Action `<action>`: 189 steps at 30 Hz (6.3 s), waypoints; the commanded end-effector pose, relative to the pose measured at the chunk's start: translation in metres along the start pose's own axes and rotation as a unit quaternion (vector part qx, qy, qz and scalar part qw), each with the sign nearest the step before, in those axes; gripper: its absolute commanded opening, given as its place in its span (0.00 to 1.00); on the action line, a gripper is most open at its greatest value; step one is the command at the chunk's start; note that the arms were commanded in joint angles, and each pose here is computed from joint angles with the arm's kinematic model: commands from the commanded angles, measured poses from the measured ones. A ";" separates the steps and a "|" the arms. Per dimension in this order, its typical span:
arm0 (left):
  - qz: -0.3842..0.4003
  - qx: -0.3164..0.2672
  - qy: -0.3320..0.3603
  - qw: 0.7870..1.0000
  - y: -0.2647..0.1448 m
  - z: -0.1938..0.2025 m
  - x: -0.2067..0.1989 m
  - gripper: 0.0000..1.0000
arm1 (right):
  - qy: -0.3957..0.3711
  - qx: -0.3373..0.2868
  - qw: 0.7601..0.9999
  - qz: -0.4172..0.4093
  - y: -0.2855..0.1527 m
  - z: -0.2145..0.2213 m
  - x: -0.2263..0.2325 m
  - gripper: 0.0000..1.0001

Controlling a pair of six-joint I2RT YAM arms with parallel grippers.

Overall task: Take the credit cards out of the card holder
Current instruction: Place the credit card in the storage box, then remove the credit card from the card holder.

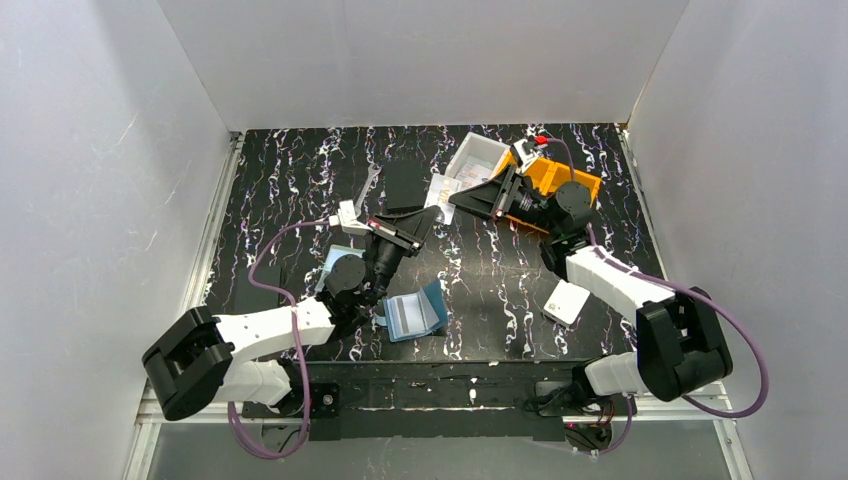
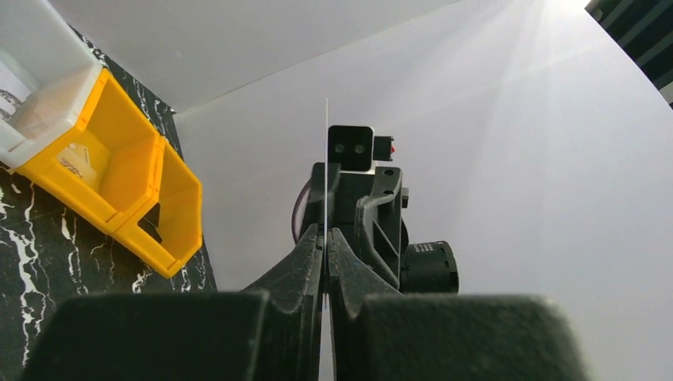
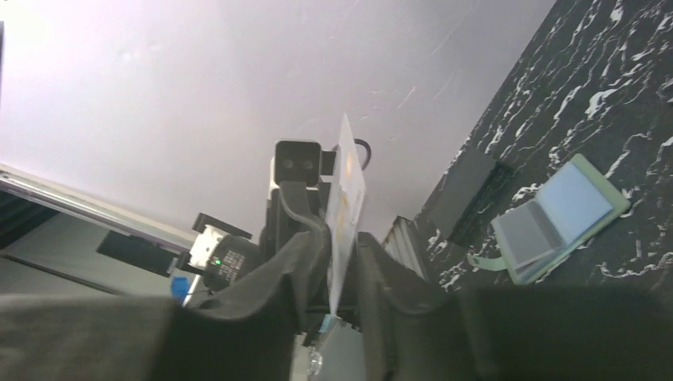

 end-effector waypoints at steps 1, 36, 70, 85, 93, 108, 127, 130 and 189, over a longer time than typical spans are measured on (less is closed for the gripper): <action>0.005 -0.024 -0.009 1.000 -0.002 -0.005 0.003 0.00 | -0.038 -0.020 0.998 -0.051 0.010 -0.017 0.022 0.22; -0.221 0.391 0.444 0.775 -0.103 -0.102 0.083 0.98 | -0.576 0.444 0.632 0.268 0.025 -0.135 -0.163 0.01; -0.217 0.391 0.444 0.777 -0.104 -0.108 0.081 0.98 | -0.582 0.521 0.567 0.259 0.041 -0.111 -0.261 0.01; -0.218 0.393 0.443 0.775 -0.104 -0.107 0.083 0.98 | -0.568 0.523 0.583 0.251 0.044 -0.100 -0.281 0.01; -0.220 0.394 0.442 0.775 -0.104 -0.108 0.084 0.98 | -0.562 0.519 0.592 0.252 0.046 -0.095 -0.291 0.01; -0.221 0.395 0.443 0.774 -0.104 -0.108 0.085 0.98 | -0.562 0.509 0.598 0.257 0.050 -0.094 -0.299 0.12; -0.219 0.395 0.443 0.774 -0.104 -0.107 0.084 0.98 | -0.568 0.490 0.591 0.297 0.047 -0.109 -0.303 0.23; -0.218 0.395 0.443 0.775 -0.104 -0.107 0.084 0.98 | -0.573 0.477 0.589 0.311 0.047 -0.118 -0.301 0.25; -0.414 0.349 0.262 0.799 -0.144 -0.014 0.099 0.98 | -0.413 0.271 0.863 0.103 -0.135 0.048 -0.047 0.98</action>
Point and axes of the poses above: each gripper's point midway between its finger pads, its own y axis out along the fingers, its own x axis along the line the jaws close on, z = x × y, the point moved 6 cm from there along -y, back along the fingers, and after that the axes turned 11 degrees about -y, right-handed, at the moved point
